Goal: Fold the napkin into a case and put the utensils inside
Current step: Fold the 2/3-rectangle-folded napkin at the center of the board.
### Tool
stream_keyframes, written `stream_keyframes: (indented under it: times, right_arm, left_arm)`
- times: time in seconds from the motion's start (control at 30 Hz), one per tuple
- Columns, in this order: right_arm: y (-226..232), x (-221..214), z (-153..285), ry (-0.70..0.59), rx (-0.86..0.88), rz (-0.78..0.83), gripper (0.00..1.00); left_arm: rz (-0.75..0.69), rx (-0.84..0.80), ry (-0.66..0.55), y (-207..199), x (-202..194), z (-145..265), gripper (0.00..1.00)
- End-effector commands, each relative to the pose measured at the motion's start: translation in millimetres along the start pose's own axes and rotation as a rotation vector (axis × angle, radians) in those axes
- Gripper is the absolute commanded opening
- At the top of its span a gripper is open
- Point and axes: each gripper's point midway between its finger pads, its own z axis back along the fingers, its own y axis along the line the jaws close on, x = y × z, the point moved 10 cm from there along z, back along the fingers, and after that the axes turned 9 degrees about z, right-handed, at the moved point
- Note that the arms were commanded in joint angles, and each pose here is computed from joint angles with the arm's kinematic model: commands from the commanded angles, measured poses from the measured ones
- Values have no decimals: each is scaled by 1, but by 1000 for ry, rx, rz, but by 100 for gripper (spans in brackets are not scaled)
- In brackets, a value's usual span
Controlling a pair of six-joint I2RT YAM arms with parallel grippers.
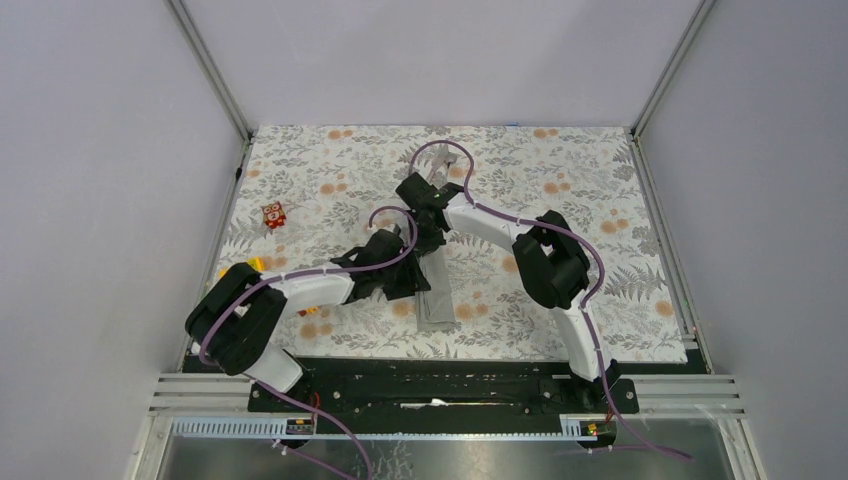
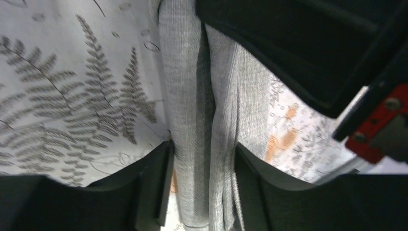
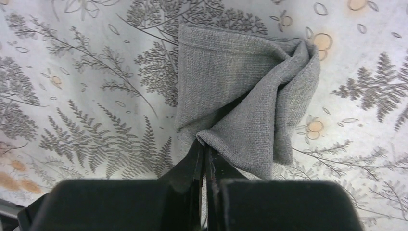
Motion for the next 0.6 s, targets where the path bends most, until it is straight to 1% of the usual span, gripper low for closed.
stream_keyframes:
  times: [0.0, 0.03, 0.1, 0.2, 0.23, 0.33, 0.37, 0.43, 0.5, 0.57]
  right_arm:
    - [9, 5, 9, -40, 101, -40, 0]
    - [10, 5, 10, -40, 111, -41, 0]
    - [8, 7, 12, -46, 130, -47, 1]
    - [4, 10, 22, -58, 205, -55, 17]
    - [2, 12, 29, -72, 223, -59, 23]
    - [-5, 14, 49, -134, 263, -67, 42]
    - [-7, 15, 60, -168, 276, -72, 47]
    - [-12, 13, 68, -202, 298, -83, 57]
    - [-18, 12, 71, -231, 306, -98, 65]
    - [-25, 12, 69, -253, 297, -117, 69]
  left_arm:
    - [31, 28, -92, -3, 12, -9, 43]
    - [46, 35, -93, 0, 10, -9, 38]
    - [70, 36, -99, 6, 6, -8, 31]
    - [90, 26, -87, 13, 1, -8, 26]
    - [95, 18, -81, 14, -1, -8, 26]
    - [106, -8, -63, 14, -3, -9, 24]
    - [107, -10, -58, 14, -3, -9, 24]
    - [107, -15, -52, 13, -3, -10, 24]
    - [105, -17, -49, 12, -3, -9, 23]
    - [107, -20, -51, 12, -3, -9, 23]
